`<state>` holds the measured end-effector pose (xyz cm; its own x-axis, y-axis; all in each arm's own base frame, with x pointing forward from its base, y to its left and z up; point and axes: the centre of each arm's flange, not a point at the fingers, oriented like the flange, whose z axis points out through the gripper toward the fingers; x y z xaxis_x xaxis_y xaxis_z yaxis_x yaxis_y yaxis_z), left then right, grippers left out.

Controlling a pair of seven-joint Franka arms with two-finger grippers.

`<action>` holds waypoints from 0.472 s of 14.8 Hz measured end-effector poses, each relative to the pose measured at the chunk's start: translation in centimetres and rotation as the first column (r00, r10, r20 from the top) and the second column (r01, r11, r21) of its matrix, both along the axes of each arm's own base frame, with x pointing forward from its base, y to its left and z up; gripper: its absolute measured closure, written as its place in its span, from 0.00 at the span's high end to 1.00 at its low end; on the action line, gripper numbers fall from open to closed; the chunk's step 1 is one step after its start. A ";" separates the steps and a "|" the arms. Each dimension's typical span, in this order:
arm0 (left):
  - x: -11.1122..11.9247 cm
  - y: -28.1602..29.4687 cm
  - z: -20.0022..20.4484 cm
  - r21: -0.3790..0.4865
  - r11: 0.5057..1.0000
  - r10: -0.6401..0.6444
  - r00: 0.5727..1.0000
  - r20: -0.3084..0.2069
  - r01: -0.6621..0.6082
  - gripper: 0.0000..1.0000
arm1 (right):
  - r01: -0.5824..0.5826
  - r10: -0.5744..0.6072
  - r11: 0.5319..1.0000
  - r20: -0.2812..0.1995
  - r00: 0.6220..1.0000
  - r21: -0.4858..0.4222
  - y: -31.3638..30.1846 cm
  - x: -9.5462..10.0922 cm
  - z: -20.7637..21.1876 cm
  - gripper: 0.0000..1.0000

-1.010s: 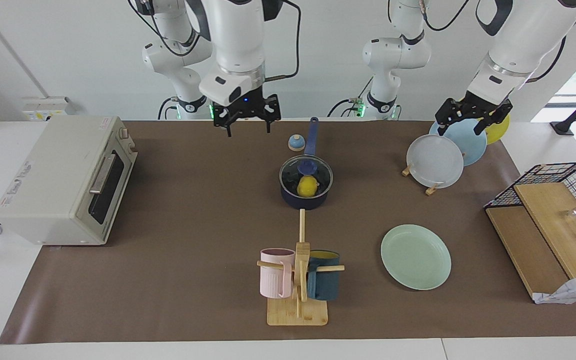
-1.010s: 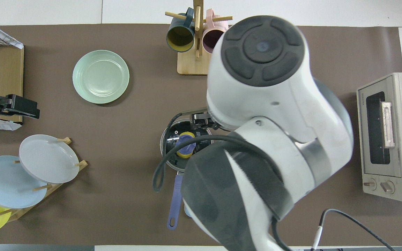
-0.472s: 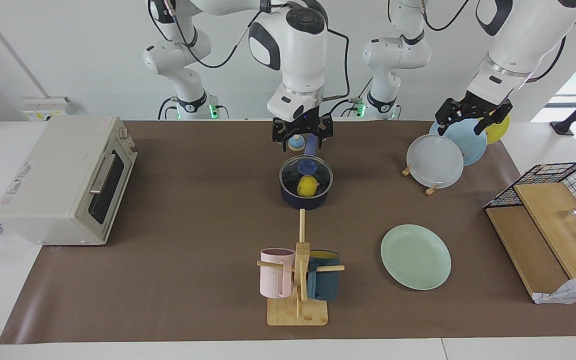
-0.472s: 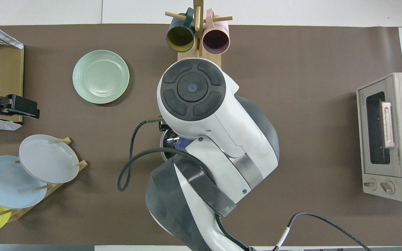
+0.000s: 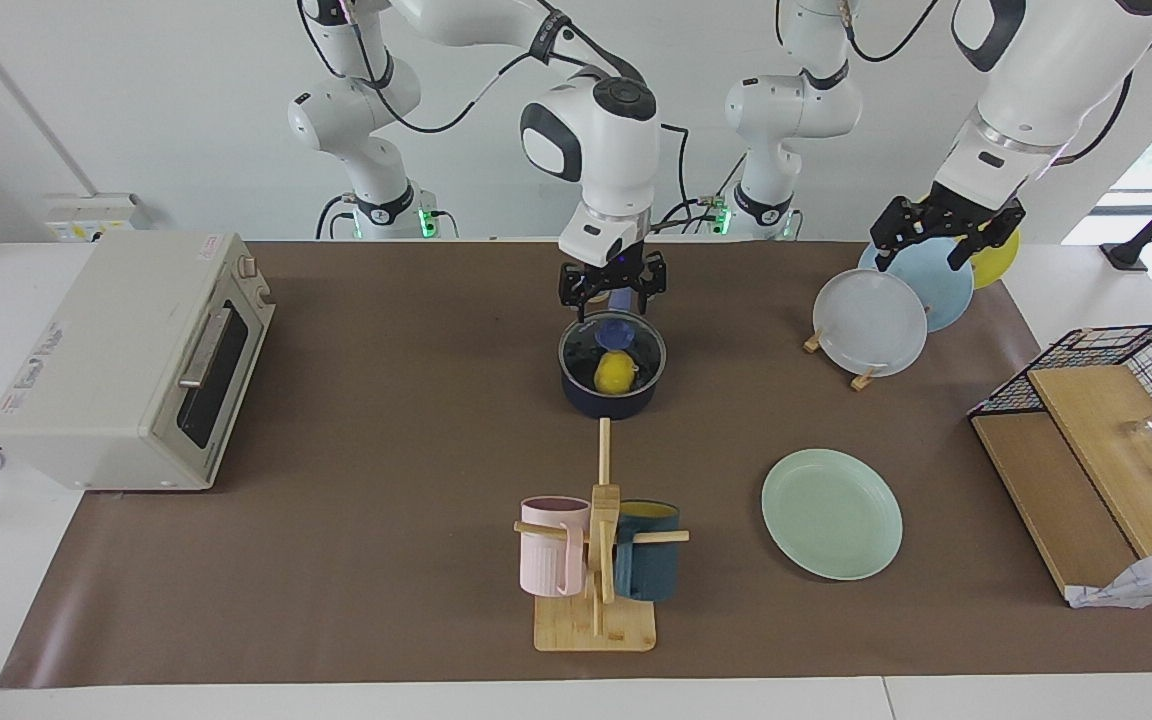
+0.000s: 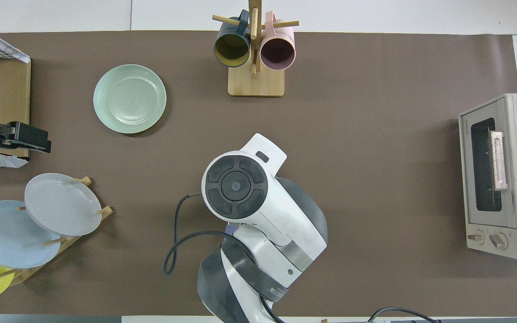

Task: Transfer potato from pot to plate
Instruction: 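Lift the glass lid off the saucepan with the right gripper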

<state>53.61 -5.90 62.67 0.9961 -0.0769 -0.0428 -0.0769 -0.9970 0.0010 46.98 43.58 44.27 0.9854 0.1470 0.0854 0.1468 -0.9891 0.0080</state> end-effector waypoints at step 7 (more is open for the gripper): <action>0.0 0.0 0.0 0.000 1.000 0.000 1.000 0.000 0.000 1.00 | -0.018 0.018 1.000 0.026 1.000 -0.005 0.8 1.0 -3.3 1.00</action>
<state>53.61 -5.89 62.67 0.9961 -0.0769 -0.0428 -0.0769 -0.9970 0.0010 47.95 44.41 40.92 0.9802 0.1649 0.1099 0.1641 -0.9863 0.0162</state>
